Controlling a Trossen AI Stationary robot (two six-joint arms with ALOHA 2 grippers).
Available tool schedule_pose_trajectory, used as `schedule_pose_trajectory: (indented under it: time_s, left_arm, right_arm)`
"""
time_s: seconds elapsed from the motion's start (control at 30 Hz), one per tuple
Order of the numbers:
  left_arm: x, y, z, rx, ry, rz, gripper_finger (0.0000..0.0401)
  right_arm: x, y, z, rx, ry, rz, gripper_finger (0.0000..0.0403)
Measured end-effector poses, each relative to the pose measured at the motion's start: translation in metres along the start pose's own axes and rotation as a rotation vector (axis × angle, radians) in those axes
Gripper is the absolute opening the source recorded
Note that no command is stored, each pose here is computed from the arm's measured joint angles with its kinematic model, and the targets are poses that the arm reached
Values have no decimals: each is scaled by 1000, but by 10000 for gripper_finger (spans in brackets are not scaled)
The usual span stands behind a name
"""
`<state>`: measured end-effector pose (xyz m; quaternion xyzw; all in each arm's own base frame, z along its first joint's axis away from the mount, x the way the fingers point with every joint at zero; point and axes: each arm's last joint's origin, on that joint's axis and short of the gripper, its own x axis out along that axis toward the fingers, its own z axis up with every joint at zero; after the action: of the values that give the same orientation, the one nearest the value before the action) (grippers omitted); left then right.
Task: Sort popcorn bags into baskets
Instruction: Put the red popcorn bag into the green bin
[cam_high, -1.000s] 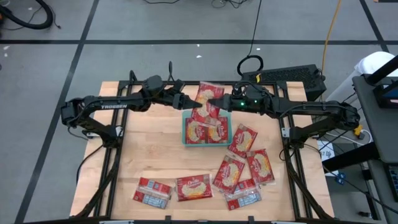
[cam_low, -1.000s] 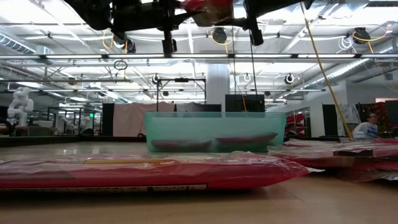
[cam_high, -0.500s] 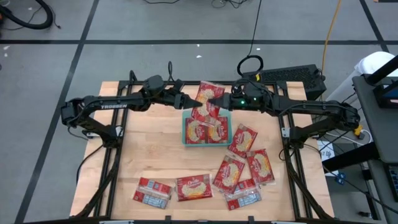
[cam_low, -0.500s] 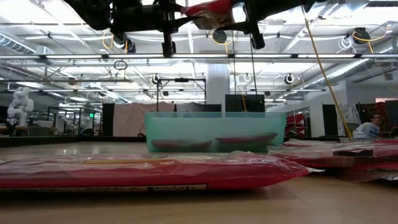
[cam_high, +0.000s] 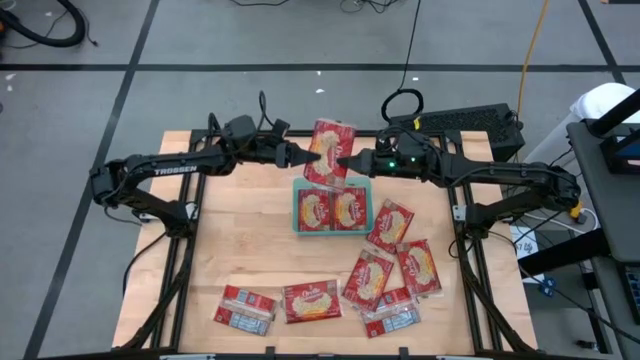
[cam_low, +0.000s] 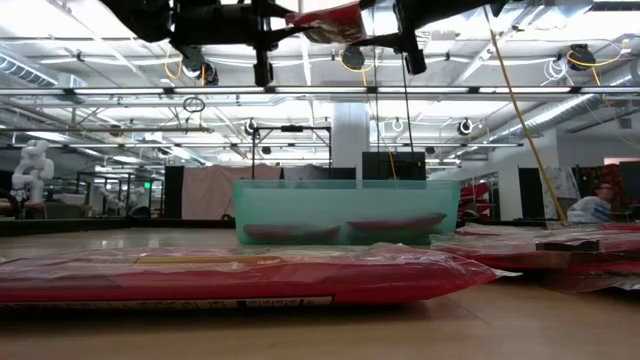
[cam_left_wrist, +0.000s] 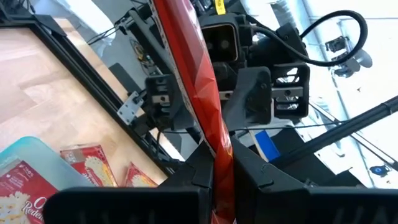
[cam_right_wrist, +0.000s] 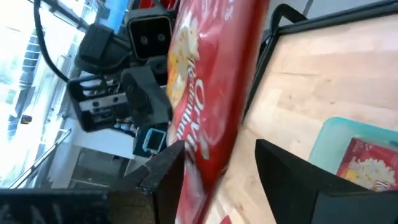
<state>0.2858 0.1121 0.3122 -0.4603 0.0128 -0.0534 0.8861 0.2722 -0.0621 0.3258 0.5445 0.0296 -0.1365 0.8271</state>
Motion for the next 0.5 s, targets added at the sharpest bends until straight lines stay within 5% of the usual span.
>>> schedule_pose_trajectory:
  time_s: [0.37, 0.5]
  left_arm:
    - [1, 0, -2, 25, 11, 4, 33]
    - [4, -4, -8, 94, 47, -24, 72]
  right_arm:
    - [0, -1, 2, -1, 0, 3, 71]
    - [-1, -3, 2, -4, 32, -17, 31]
